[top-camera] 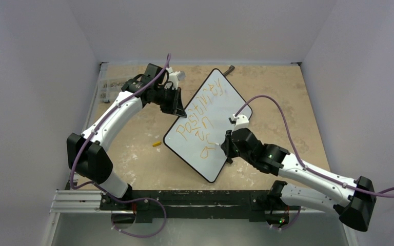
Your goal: Write a sentence on the whiteboard
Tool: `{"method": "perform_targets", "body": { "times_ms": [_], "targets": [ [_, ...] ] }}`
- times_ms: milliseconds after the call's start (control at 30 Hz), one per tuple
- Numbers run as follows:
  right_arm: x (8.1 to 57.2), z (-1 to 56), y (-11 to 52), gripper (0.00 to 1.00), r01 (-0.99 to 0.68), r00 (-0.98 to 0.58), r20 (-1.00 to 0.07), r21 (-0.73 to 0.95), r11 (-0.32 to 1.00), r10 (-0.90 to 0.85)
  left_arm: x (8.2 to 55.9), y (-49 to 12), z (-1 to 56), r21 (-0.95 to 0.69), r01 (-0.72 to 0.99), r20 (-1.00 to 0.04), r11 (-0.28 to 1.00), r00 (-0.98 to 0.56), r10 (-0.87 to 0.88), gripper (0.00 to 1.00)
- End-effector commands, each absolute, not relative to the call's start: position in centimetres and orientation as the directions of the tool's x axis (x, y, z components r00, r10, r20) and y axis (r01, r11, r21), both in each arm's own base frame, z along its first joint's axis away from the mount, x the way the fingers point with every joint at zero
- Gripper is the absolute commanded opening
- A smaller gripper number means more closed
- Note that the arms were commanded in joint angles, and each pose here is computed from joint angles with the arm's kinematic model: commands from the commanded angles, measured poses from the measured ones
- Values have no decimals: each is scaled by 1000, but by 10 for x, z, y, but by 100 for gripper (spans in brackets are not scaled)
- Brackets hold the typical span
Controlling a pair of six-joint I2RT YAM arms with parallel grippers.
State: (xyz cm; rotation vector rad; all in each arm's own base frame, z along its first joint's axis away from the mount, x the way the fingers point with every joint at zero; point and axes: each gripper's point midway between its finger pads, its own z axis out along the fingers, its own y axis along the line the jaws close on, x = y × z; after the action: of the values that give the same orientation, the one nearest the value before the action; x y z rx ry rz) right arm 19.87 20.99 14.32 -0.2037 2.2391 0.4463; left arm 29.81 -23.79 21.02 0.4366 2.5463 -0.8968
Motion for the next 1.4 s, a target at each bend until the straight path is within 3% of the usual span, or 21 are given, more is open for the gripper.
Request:
{"method": "perform_targets", "body": {
  "times_ms": [0,600,1367],
  "targets": [
    [218,161,216,0,-274,-596,-803,209,939,5,307,-225,219,-442,434,-545,785,-825,149,0],
    [230,218,207,0,-279,-481,-875,199,939,43,307,-225,221,-442,436,-549,784,-822,148,0],
    [245,182,235,0,-327,-522,-853,215,920,14,305,-225,221,-449,440,-550,778,-822,147,0]
  ]
}}
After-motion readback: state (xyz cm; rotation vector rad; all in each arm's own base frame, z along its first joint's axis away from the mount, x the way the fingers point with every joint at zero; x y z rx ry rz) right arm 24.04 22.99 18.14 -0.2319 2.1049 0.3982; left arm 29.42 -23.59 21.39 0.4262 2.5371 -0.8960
